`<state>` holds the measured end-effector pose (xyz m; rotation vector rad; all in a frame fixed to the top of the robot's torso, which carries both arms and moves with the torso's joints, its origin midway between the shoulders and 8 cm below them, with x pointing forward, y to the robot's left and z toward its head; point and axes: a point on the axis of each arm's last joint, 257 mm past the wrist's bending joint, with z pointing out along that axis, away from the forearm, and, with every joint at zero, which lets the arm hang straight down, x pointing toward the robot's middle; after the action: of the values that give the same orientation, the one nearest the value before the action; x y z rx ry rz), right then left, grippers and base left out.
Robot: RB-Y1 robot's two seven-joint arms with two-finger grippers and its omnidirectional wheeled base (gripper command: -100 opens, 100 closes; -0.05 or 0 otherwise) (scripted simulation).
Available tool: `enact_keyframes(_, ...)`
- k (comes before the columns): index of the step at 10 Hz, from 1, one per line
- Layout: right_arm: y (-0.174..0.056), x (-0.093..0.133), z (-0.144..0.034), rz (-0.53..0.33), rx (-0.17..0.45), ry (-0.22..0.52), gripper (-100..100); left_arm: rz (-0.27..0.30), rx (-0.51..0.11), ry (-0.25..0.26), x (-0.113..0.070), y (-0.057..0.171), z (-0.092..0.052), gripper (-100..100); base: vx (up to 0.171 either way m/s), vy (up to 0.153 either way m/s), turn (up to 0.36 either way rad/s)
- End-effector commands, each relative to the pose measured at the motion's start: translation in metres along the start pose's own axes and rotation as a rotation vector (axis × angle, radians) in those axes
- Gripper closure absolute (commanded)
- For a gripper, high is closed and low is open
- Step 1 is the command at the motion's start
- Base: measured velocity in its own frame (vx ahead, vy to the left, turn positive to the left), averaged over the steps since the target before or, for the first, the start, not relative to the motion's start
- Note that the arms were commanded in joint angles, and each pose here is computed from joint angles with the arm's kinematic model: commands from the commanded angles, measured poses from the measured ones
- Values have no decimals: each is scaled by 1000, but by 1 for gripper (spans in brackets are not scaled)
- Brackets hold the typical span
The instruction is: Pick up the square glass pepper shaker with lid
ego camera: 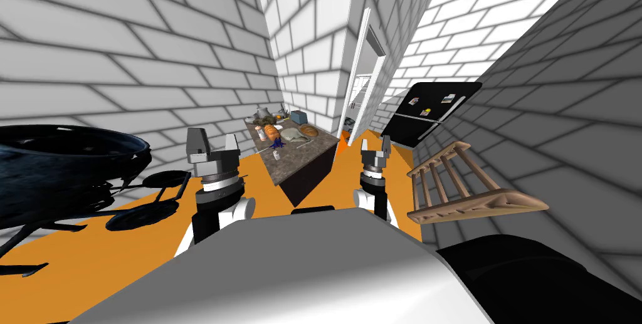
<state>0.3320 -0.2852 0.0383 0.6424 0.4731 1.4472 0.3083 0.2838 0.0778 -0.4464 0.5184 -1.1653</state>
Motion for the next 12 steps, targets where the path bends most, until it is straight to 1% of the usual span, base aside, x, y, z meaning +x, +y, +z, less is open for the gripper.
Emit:
enact_keyframes(1, 0, 0, 0, 0, 0, 0, 0, 9, -8, 39, 6, 5, -1, -100, -6, 3, -27)
enact_keyframes(3, 0, 0, 0, 0, 0, 0, 0, 28, -32, 101, 16, 17, -4, -100, -15, 16, -57)
enact_keyframes(6, 0, 0, 0, 0, 0, 0, 0, 70, -97, 204, 32, 46, -14, -100, -27, 33, -74)
enact_keyframes(9, 0, 0, 0, 0, 0, 0, 0, 131, -186, 309, 45, 85, -31, -100, -42, 46, -86)
enact_keyframes(12, 0, 0, 0, 0, 0, 0, 0, 207, -287, 413, 52, 128, -53, -100, -52, 48, -106)
